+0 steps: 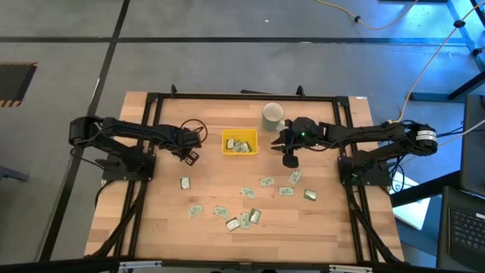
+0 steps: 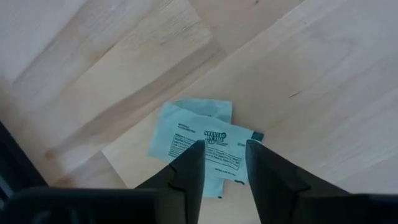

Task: Pick and place Stevia / Truvia into bins
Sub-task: Put the top left stevia tea packet into the yellow bin

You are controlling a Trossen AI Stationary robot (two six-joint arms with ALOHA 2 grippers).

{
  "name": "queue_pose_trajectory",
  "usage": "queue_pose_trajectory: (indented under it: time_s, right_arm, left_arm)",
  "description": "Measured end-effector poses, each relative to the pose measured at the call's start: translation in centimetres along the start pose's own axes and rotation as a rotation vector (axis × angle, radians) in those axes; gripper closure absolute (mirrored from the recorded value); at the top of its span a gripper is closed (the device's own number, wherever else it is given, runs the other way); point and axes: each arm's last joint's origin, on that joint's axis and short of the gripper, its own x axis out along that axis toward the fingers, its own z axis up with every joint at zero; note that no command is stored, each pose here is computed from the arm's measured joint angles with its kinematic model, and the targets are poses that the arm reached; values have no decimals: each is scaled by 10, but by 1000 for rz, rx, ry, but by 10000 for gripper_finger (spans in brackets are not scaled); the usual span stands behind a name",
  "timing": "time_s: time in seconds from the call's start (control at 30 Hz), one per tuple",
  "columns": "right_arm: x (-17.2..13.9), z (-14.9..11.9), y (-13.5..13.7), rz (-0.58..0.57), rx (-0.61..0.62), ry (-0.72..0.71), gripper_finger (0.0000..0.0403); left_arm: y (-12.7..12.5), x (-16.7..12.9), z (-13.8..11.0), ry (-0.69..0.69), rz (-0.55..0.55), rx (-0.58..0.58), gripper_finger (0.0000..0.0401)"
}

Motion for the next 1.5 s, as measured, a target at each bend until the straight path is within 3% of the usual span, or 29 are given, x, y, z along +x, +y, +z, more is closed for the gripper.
queue_pose_trajectory:
  time_s: [0.5,0.87,1.37,1.5]
  right_arm:
    - [0,0,0,0,0,3,315]
    - [0,0,0,0,1,4,315]
    - [0,0,0,0,1,4,315]
    - [0,0,0,0,1,4,315]
  left_arm:
    - [0,1,-1,14,-2,-12,319]
    - [-6,18,0,93,72,5,322]
    - [-7,19,0,91,63,2,395]
    - [-6,19,0,86,72,6,397]
